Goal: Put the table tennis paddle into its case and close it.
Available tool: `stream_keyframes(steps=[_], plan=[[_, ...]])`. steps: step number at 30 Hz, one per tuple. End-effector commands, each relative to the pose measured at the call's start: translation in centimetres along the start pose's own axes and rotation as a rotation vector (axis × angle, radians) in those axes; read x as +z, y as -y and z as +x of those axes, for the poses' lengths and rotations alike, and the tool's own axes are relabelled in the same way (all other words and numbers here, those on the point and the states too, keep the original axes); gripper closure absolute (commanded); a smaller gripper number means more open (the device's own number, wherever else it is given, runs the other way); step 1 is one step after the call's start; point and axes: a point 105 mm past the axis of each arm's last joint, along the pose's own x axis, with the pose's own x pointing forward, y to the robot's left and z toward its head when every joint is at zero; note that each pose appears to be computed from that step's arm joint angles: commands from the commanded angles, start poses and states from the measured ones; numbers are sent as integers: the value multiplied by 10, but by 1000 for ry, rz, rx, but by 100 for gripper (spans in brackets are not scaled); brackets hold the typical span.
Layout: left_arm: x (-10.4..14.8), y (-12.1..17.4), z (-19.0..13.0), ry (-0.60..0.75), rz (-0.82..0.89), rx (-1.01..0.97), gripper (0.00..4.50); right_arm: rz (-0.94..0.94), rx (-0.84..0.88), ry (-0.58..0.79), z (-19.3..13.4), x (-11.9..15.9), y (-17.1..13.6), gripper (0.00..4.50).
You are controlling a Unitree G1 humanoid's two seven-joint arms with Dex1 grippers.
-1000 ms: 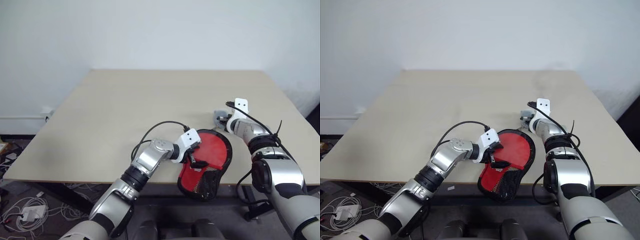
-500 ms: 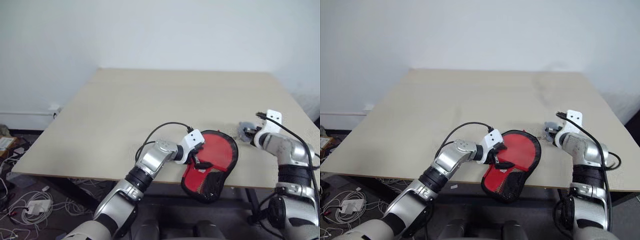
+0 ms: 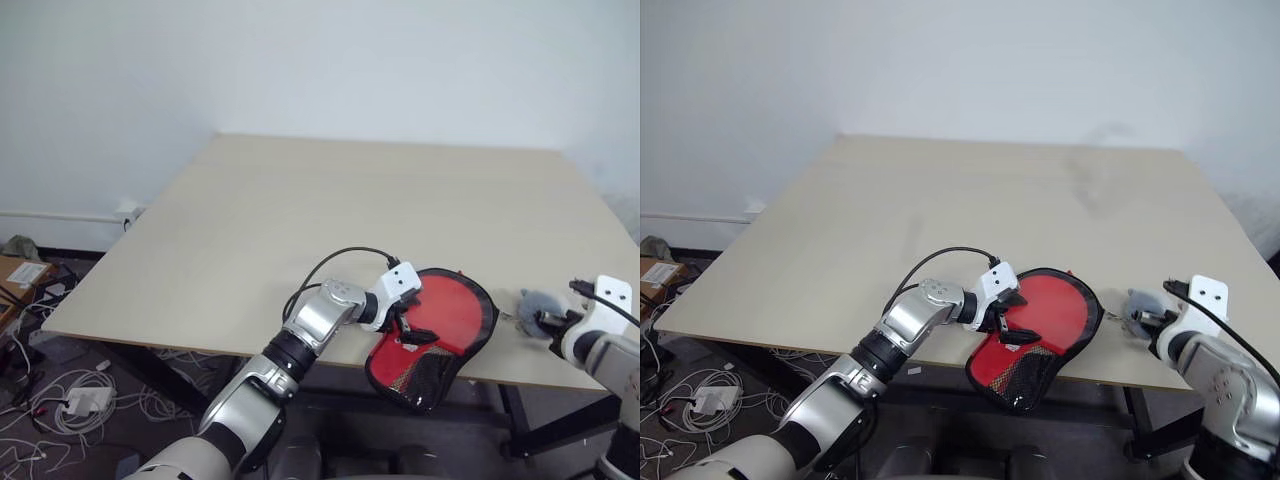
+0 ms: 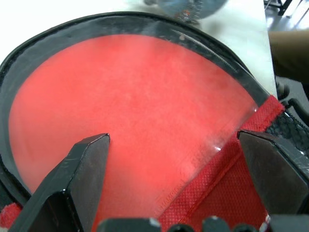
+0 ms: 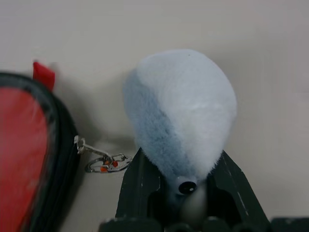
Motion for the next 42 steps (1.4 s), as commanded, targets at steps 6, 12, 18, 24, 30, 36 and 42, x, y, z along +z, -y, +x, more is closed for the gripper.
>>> stream_keyframes(steps=[6,12,18,24,30,36,42], plan=[[-45,7,9,-158,-81,-38,0,-126,127,30,-49,-12,-13,404],[-44,9,11,-159,-78,-47,0,-197,296,-25,-69,-36,-37,404],[-43,9,12,-158,-83,-50,0,-234,388,-84,-89,-55,-38,404],[-42,10,13,-154,-86,-53,0,-260,537,-152,-109,-82,-56,404],[-41,11,14,-148,-90,-51,0,-210,374,-221,-74,-109,-48,406],[-43,10,14,-148,-88,-42,0,-47,184,-136,-33,-94,-41,407],[-44,8,12,-151,-94,-30,0,-68,310,-139,-40,-91,-64,407]])
